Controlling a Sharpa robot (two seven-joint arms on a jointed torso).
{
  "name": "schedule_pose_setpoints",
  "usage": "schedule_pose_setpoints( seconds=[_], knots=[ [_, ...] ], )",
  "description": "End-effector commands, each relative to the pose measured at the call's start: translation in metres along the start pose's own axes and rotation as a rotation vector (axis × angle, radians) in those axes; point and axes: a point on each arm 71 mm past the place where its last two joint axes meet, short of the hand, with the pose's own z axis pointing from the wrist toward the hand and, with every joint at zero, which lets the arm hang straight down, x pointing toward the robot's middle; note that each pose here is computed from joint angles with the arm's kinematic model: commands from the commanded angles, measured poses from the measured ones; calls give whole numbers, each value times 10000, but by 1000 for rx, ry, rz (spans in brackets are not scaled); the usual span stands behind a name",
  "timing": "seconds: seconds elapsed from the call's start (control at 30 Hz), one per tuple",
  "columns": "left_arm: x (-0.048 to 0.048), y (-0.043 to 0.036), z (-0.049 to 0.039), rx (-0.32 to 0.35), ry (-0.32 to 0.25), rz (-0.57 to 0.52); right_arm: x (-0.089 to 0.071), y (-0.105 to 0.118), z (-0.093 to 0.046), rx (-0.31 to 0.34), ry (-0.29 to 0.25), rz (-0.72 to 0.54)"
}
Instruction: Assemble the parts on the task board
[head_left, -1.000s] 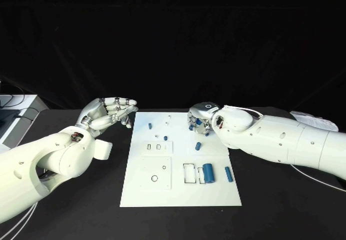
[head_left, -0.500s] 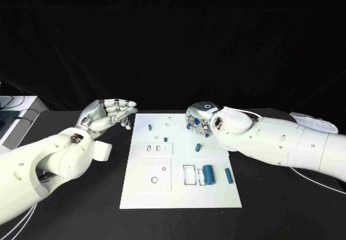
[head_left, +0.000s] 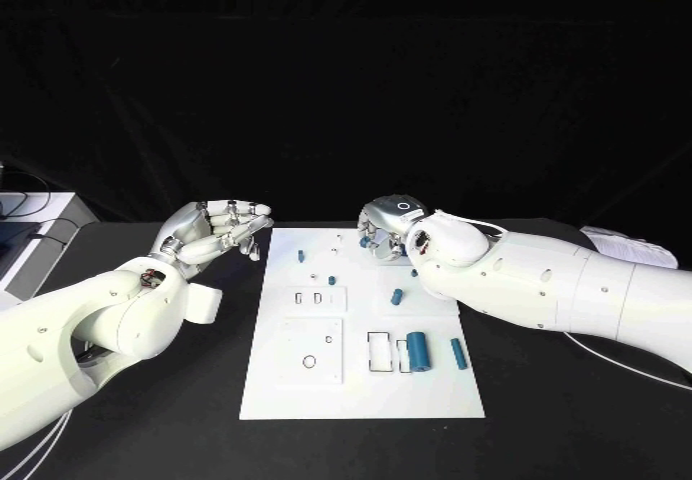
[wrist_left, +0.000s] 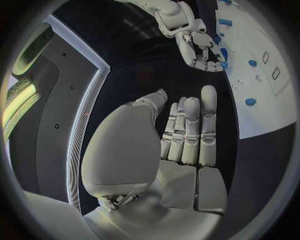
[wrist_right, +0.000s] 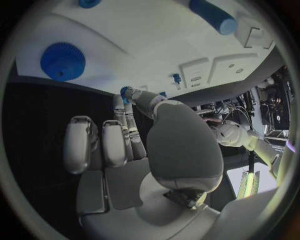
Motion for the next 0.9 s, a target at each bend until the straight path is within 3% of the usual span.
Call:
schedule_pose_setpoints(
  seconds=[0.03, 0.33, 0.9],
  knots=[
    [11, -13, 3, 10, 10, 0, -51, 18, 42, 19, -71, -22],
    [31, -18, 4, 11, 14, -2, -55, 112, 183, 15, -105, -29],
    [69, -30, 6, 14, 25, -4, -25, 182, 296, 9, -101, -41]
  ],
)
